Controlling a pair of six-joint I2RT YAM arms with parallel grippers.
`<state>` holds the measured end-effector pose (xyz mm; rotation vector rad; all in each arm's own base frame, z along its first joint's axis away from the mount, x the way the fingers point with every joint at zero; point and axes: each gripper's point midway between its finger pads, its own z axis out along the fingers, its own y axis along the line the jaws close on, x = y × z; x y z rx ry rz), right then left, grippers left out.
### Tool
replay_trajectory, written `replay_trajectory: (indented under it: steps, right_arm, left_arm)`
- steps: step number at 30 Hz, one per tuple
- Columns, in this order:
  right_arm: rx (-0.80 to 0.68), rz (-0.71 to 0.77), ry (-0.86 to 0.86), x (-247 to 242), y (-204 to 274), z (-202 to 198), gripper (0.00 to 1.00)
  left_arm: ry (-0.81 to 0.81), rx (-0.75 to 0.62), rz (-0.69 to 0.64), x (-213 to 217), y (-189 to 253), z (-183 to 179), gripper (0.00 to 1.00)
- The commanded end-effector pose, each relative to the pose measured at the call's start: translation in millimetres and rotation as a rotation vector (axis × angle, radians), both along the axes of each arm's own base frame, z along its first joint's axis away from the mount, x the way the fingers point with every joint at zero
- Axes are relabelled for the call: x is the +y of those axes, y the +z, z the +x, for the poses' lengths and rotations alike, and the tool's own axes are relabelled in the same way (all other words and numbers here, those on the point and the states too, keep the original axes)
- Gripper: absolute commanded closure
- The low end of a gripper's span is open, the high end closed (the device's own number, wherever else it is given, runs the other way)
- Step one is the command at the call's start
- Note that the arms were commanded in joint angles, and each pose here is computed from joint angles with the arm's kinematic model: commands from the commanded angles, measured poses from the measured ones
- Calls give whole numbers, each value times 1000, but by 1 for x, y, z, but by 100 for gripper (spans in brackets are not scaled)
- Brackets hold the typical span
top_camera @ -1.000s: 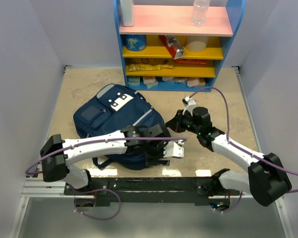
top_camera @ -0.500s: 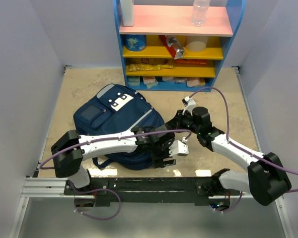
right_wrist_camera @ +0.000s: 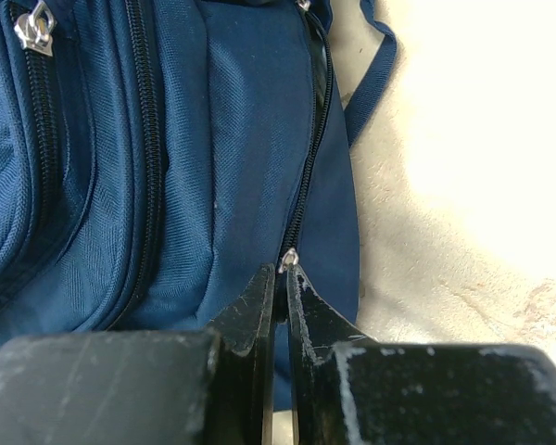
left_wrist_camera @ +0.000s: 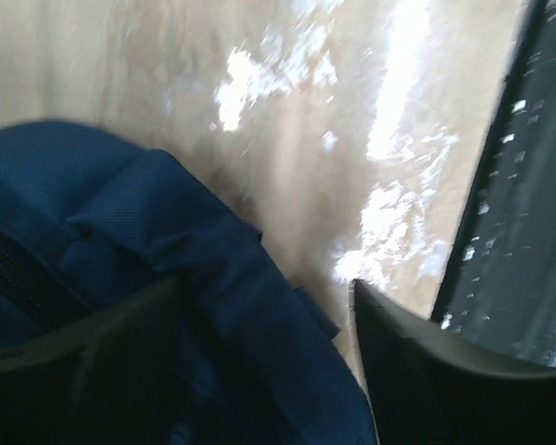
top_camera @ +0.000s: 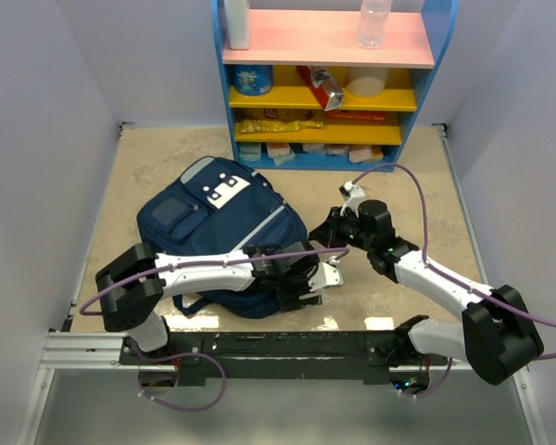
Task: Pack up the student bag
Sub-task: Zip the student bag at the center of the board.
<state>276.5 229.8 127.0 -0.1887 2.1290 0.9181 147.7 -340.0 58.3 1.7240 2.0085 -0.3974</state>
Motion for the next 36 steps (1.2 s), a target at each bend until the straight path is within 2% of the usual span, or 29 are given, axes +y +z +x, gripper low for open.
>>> replay_trajectory:
  steps: [1, 2, 5, 6, 8, 9, 10, 11, 18, 22, 25, 28, 36]
  right_arm:
    - [-92, 68, 26, 11, 40, 8, 100]
    - [-94, 71, 25, 11, 41, 8, 100]
    - [-96, 71, 28, 12, 43, 8, 100]
    - [-95, 69, 23, 11, 42, 8, 100]
    - [-91, 68, 24, 11, 41, 8, 100]
    - [-91, 68, 23, 11, 41, 8, 100]
    - [-90, 67, 21, 11, 41, 9, 100]
    - [-90, 65, 17, 10, 41, 9, 100]
    - [-73, 22, -14, 7, 34, 16, 100]
    - [-65, -14, -44, 4, 26, 27, 100]
    - [-58, -34, -49, 5, 22, 36, 100]
    - [-63, -43, -62, 3, 23, 43, 100]
    - [-80, -57, -88, -5, 25, 58, 100]
  left_arm:
    - [110, -103, 61, 28, -3, 21, 6]
    - [118, -98, 59, 28, -5, 21, 2]
    - [72, -39, 37, 24, -7, 10, 15]
    - [60, -38, 28, 20, -4, 10, 33]
    - [24, 2, 13, 14, -3, 3, 57]
    - [17, 3, 6, 11, 0, 3, 80]
    - [8, 8, 5, 10, 0, 2, 94]
    - [-1, 8, 4, 10, 1, 1, 100]
    - [-139, 102, -29, 7, 15, -25, 100]
    - [-330, 214, -34, 14, 25, -69, 100]
    - [-519, 222, 5, 25, 26, -108, 100]
    - [-636, 217, 56, 44, 20, -130, 100]
    - [-811, 196, 172, 89, -4, -145, 100]
